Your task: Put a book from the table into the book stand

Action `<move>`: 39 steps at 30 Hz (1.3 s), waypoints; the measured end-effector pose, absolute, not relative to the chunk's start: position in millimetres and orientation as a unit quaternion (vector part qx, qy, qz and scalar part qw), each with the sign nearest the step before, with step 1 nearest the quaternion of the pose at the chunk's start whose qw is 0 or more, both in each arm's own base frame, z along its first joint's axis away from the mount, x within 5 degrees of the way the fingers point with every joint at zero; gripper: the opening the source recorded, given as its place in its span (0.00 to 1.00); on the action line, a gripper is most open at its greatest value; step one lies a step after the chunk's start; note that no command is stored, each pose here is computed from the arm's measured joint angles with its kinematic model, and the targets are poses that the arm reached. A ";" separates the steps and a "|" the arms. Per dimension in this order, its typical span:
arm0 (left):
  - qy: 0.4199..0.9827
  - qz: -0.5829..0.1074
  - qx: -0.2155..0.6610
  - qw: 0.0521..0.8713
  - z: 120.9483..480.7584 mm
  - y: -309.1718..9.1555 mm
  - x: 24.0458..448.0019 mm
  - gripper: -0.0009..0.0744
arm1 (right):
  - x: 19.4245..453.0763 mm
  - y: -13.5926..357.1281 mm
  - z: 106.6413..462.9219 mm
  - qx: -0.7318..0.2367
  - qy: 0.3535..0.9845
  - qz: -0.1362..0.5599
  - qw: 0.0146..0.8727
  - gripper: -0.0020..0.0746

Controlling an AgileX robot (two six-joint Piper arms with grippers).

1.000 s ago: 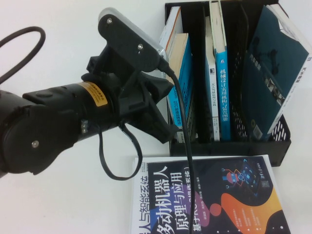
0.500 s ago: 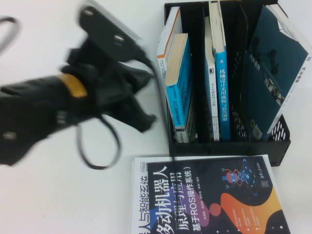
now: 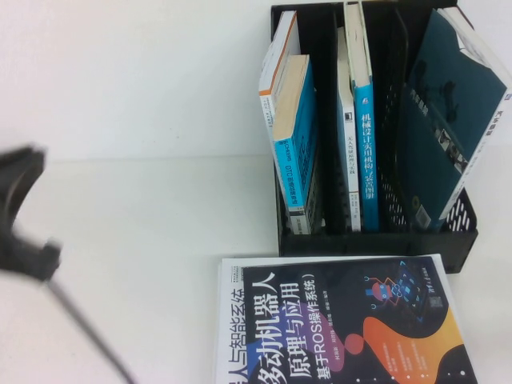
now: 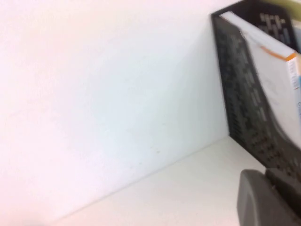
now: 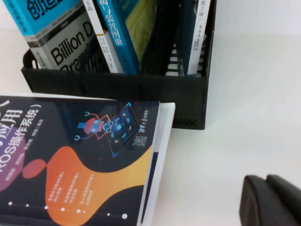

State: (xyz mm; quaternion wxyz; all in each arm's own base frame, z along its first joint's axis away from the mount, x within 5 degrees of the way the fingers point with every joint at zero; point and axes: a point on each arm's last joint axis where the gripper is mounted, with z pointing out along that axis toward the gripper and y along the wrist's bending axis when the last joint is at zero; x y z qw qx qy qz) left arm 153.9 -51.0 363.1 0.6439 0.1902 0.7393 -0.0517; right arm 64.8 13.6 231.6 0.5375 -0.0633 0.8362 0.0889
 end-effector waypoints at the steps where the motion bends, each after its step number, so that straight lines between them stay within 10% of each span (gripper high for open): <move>1: 0.735 -0.053 0.179 0.652 352.9 -46.9 146.3 0.01 | 64.8 13.6 231.6 -0.063 0.836 0.089 0.537 0.04; 13: 0.722 -0.048 0.055 0.688 236.0 -13.1 88.7 0.01 | 64.8 13.6 231.6 -0.063 0.836 0.089 0.537 0.04; 39: 0.774 -0.043 -0.007 0.631 196.6 -5.3 66.2 0.01 | 64.7 13.7 231.5 -0.063 0.836 0.090 0.537 0.04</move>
